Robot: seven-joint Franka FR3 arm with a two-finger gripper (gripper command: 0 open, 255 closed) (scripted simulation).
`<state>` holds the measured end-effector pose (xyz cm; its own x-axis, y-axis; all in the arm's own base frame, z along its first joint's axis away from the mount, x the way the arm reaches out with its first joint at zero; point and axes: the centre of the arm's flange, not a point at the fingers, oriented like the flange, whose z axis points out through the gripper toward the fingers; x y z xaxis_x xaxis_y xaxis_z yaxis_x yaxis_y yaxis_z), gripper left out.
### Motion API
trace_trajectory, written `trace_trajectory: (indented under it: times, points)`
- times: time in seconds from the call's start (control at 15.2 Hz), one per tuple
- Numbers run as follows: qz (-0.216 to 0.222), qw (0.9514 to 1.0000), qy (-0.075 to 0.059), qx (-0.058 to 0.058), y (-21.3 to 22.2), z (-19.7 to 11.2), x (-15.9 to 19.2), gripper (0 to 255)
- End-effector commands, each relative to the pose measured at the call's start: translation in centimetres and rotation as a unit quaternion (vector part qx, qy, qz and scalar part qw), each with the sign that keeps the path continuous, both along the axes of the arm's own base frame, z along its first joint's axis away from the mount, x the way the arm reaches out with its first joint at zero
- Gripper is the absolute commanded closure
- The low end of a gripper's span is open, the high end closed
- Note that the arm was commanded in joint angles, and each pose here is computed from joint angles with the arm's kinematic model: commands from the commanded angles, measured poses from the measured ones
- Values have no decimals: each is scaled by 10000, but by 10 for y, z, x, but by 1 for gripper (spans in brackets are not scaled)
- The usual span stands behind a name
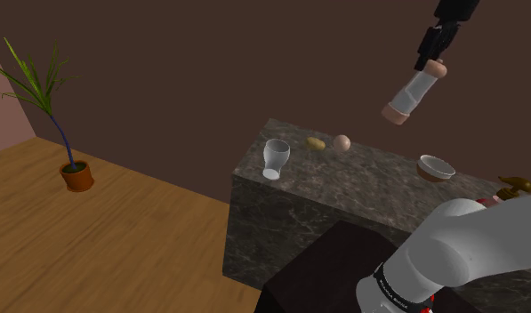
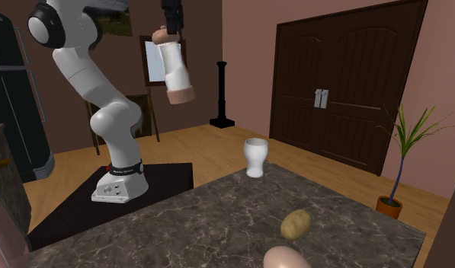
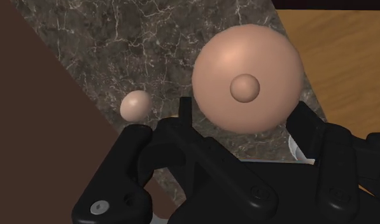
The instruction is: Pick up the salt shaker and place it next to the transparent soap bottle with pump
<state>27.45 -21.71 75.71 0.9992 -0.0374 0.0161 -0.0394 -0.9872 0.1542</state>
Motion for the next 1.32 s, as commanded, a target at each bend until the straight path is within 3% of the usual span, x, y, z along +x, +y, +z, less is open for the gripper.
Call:
trace_trajectory:
  times: [0.0, 1.25]
  points:
    - [7, 10000, 1, 1, -18, 1, -23, 255]
    - [7, 10000, 1, 1, -173, 1, -220, 255]
